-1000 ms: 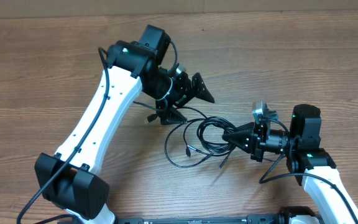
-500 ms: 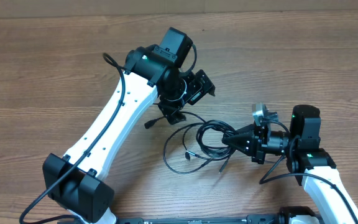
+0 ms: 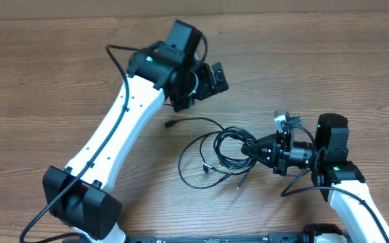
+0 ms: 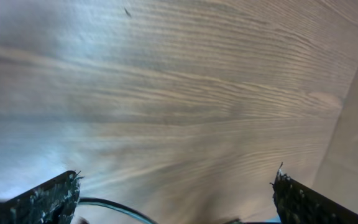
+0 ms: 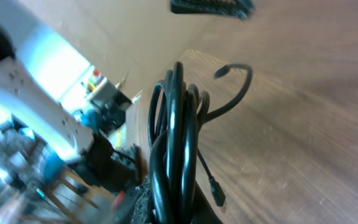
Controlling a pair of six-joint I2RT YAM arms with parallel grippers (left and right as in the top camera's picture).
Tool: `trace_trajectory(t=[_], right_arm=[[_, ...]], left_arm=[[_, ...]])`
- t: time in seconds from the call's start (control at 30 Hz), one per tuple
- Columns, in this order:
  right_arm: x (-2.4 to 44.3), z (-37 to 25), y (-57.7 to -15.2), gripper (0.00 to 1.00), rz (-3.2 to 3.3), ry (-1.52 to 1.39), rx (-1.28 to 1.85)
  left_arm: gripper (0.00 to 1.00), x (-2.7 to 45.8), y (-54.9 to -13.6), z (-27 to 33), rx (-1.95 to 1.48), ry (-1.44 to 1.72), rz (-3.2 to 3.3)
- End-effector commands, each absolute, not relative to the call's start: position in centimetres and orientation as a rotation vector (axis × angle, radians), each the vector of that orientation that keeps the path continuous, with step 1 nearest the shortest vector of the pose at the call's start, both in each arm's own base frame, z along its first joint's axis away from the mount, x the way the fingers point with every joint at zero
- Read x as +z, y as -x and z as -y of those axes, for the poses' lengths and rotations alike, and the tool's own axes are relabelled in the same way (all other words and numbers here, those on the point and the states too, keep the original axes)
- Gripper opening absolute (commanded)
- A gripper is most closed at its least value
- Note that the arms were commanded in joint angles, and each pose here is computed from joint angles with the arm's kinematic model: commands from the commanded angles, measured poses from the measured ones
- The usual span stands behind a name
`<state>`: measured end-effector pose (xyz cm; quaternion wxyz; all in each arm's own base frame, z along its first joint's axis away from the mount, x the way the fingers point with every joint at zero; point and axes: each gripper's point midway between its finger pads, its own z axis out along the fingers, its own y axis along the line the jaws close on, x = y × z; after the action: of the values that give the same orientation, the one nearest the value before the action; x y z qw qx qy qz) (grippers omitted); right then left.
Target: Untangle cables
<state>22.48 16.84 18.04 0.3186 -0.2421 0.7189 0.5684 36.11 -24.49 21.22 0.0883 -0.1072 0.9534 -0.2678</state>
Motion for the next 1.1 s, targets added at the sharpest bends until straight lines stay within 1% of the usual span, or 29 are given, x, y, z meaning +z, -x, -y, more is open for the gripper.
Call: trace_trajectory(t=[0.0, 0.07, 0.17, 0.27, 0.3, 0.4, 0.57, 0.6, 0.7, 0.77, 0.87, 0.97, 1.07], right_arm=[[18.0, -16.3, -24.3, 0.04, -2.119, 0.214, 1.614], [17.3, -15.9, -25.3, 0.04, -2.197, 0.001, 1.614], [17.3, -15.4, -26.4, 0.04, -2.236, -0.253, 1.653], [18.9, -15.4, -27.4, 0.04, -2.164, -0.242, 1.668], [19.4, -15.4, -27.6, 0.04, -2.142, -0.234, 1.671], [20.2, -15.4, -28.0, 0.04, -2.114, -0.255, 1.691], [20.4, -15.4, -28.1, 0.04, -2.106, -0.260, 1.695], [20.3, -15.3, -28.2, 0.04, -2.106, -0.264, 1.690], [20.3, -15.3, -28.3, 0.04, -2.104, -0.271, 1.683], [20.3, -15.3, -28.3, 0.04, -2.105, -0.271, 1.684], [20.3, -15.3, -28.3, 0.04, -2.104, -0.271, 1.684], [20.3, -15.3, -28.3, 0.04, -2.104, -0.271, 1.684], [20.3, -15.3, -28.3, 0.04, -2.104, -0.271, 1.684]], left_arm=[[1.00, 22.9, -36.5, 24.5, -0.871, -0.042, -2.768], [0.99, 23.5, -35.9, 25.0, -0.924, -0.186, -2.739], [1.00, 23.8, -35.1, 25.3, -0.963, -0.222, -2.747], [0.99, 22.8, -33.2, 24.5, -0.948, -0.110, -2.877], [0.95, 22.6, -32.6, 24.5, -0.945, -0.077, -2.909], [0.91, 22.1, -31.5, 25.1, -0.919, -0.011, -2.962], [0.89, 21.3, -31.0, 27.4, -0.885, 0.061, -2.977], [0.88, 21.3, -31.1, 27.8, -0.895, 0.062, -2.969], [0.78, 21.4, -31.3, 29.1, -0.928, 0.116, -2.954], [0.75, 21.2, -31.3, 29.1, -0.918, 0.120, -2.956], [0.65, 20.7, -31.3, 28.7, -0.881, 0.144, -2.970], [0.61, 19.4, -30.7, 28.4, -0.862, 0.266, -3.020], [0.59, 18.1, -30.2, 28.2, -0.848, 0.342, -3.054]])
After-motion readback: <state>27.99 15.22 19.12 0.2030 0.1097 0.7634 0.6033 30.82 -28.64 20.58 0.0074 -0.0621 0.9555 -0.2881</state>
